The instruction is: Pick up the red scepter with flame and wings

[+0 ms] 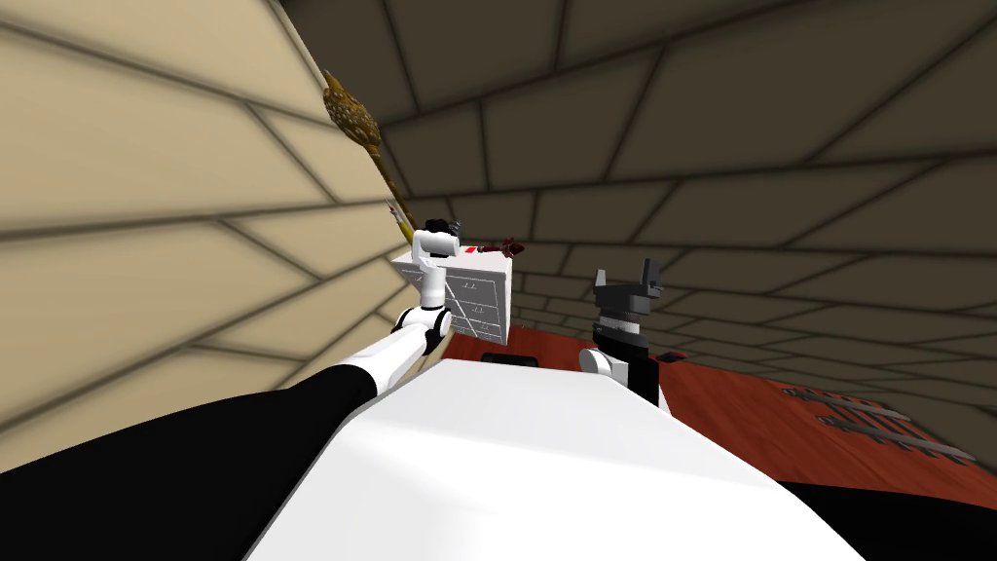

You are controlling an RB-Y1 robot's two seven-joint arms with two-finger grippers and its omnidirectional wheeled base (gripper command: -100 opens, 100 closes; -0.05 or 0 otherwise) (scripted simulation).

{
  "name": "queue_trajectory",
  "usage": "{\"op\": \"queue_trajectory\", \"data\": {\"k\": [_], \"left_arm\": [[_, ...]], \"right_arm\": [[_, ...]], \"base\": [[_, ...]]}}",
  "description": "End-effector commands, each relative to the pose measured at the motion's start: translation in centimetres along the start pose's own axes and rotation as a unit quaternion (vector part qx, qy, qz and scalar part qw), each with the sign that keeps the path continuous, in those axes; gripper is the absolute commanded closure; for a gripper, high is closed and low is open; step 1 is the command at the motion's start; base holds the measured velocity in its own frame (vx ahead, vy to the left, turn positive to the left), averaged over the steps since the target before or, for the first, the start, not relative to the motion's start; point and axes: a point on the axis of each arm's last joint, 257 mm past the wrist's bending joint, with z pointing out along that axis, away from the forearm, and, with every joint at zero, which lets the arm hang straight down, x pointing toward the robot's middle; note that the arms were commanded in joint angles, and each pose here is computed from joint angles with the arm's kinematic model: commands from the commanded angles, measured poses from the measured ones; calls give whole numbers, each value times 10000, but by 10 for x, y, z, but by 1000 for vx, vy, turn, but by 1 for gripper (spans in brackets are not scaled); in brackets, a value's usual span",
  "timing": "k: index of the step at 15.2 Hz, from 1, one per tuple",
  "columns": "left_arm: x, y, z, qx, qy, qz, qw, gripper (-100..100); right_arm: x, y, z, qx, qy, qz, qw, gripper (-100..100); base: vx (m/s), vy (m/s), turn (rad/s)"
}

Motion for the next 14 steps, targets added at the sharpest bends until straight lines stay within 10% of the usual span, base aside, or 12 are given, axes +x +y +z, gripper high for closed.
{"op": "queue_trajectory", "data": {"k": [1,14], "left_arm": [[2,5,-1,-201,13,-29,9998,-100],[38,-6,-8,-1095,328,-314,9929,-100]], "right_arm": [[0,0,0,0,0,0,10000,0],[0,0,0,0,0,0,10000,0]], "base": [[13,-4,0],[14,-4,3]]}}
